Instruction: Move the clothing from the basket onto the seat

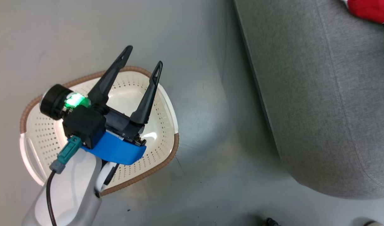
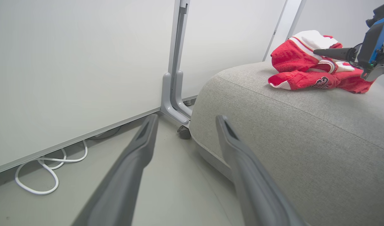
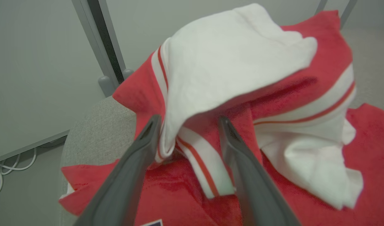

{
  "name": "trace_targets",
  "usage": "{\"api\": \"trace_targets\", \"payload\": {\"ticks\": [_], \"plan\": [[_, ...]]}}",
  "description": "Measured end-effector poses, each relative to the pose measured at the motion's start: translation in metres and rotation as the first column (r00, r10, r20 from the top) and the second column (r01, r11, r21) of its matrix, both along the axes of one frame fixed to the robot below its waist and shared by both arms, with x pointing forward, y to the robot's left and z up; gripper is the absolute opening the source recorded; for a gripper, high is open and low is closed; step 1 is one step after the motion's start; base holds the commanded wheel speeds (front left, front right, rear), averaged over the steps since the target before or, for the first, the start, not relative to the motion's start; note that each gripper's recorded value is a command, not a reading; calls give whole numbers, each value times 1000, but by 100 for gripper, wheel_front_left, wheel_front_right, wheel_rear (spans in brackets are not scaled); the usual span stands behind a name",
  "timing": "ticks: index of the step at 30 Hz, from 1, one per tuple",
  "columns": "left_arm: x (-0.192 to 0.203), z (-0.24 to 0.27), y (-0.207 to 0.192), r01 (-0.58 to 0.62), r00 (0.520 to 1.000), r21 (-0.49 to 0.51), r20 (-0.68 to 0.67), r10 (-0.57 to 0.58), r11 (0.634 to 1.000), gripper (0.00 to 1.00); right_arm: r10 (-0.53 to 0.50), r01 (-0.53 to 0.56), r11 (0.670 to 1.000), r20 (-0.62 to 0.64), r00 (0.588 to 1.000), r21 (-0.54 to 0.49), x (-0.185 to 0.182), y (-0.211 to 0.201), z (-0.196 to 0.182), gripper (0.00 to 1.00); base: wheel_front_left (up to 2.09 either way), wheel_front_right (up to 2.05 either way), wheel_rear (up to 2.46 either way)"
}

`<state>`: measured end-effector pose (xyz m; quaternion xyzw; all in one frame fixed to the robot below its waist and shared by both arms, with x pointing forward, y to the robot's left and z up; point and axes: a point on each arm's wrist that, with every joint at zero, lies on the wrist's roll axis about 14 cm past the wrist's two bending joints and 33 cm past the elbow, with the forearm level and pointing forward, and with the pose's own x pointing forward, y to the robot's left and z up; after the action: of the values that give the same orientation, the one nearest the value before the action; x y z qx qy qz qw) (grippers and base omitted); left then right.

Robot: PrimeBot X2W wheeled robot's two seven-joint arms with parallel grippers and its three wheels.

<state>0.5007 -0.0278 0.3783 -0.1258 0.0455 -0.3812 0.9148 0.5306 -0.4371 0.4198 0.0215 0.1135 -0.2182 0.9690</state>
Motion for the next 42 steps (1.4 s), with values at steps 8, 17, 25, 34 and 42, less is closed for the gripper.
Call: {"api": "trace_targets", "payload": {"ticks": [8, 17, 25, 34, 42], "plan": [[-20, 31, 7, -53, 998, -15, -18, 53, 998, 100, 84, -85, 995, -16, 996, -42, -24, 22, 25, 100, 0, 0, 0], [-57, 75, 28, -138, 990, -15, -6, 138, 990, 100, 211, -208, 977, 62, 975, -53, -58, 65, 75, 100, 0, 0, 0], [-88, 104, 69, -271, 962, -9, 30, 271, 963, 100, 329, -323, 944, 155, 932, -63, -89, 112, 102, 100, 0, 0, 0], [-115, 107, 145, -487, 873, 11, 32, 486, 873, 100, 486, -482, 873, 221, 845, -78, -104, 194, 107, 100, 0, 0, 0], [-137, 106, 184, -594, 805, 20, 32, 593, 805, 100, 536, -545, 837, 275, 799, -49, -125, 251, 106, 100, 0, 0, 0]]}}
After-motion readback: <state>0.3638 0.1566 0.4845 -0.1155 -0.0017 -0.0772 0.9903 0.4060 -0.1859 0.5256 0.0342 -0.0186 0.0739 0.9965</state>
